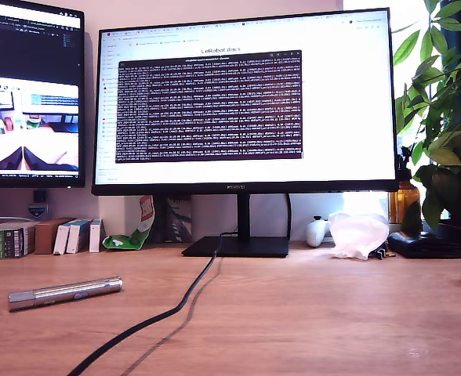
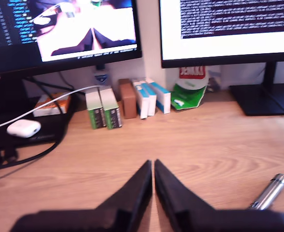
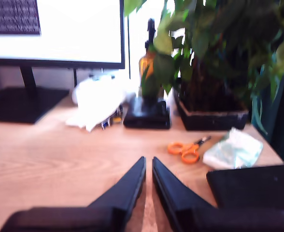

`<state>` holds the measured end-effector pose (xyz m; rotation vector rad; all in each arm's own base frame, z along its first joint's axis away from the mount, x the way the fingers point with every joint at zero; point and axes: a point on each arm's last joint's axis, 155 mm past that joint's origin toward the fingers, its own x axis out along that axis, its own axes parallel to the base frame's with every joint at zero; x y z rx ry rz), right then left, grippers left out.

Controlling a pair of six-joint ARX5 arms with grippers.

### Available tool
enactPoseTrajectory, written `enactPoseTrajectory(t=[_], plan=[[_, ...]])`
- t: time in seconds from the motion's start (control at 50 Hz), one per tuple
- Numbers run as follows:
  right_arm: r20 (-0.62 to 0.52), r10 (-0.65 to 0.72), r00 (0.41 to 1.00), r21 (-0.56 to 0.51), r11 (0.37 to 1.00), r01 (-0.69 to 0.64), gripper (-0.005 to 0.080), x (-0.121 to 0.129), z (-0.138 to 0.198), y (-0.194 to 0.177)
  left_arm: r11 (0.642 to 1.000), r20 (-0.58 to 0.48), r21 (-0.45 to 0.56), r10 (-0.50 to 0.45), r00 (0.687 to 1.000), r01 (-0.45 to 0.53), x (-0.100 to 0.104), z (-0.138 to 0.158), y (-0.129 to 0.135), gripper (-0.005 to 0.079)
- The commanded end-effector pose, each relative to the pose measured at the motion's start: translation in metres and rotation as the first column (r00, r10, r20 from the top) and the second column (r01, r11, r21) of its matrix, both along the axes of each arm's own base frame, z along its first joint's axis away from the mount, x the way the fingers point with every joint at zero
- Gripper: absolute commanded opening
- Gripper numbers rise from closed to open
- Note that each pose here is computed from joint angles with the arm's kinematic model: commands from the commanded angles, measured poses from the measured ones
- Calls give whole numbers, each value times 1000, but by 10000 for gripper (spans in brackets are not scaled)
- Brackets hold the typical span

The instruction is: Pick the metallic laser pointer with your right arm, pass it to your left arm, then place it down to the left side of the table

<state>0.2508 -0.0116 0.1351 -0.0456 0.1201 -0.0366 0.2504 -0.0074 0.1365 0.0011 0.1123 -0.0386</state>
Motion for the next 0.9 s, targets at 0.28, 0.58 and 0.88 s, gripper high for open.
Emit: enactPoseTrajectory(t=[0.28, 0.58, 0.88], plan=[[-32, 0, 1000, 56, 998, 1, 0, -1, -9, 2, 995, -111, -46, 89, 990, -94, -3, -34, 15, -24], [-32, 0, 1000, 56, 998, 1, 0, -1, -9, 2, 995, -107, -44, 88, 990, -93, -3, -34, 15, -24], [-32, 0, 1000, 56, 998, 1, 0, -1, -9, 2, 995, -107, -44, 88, 990, -93, -3, -34, 15, -24]])
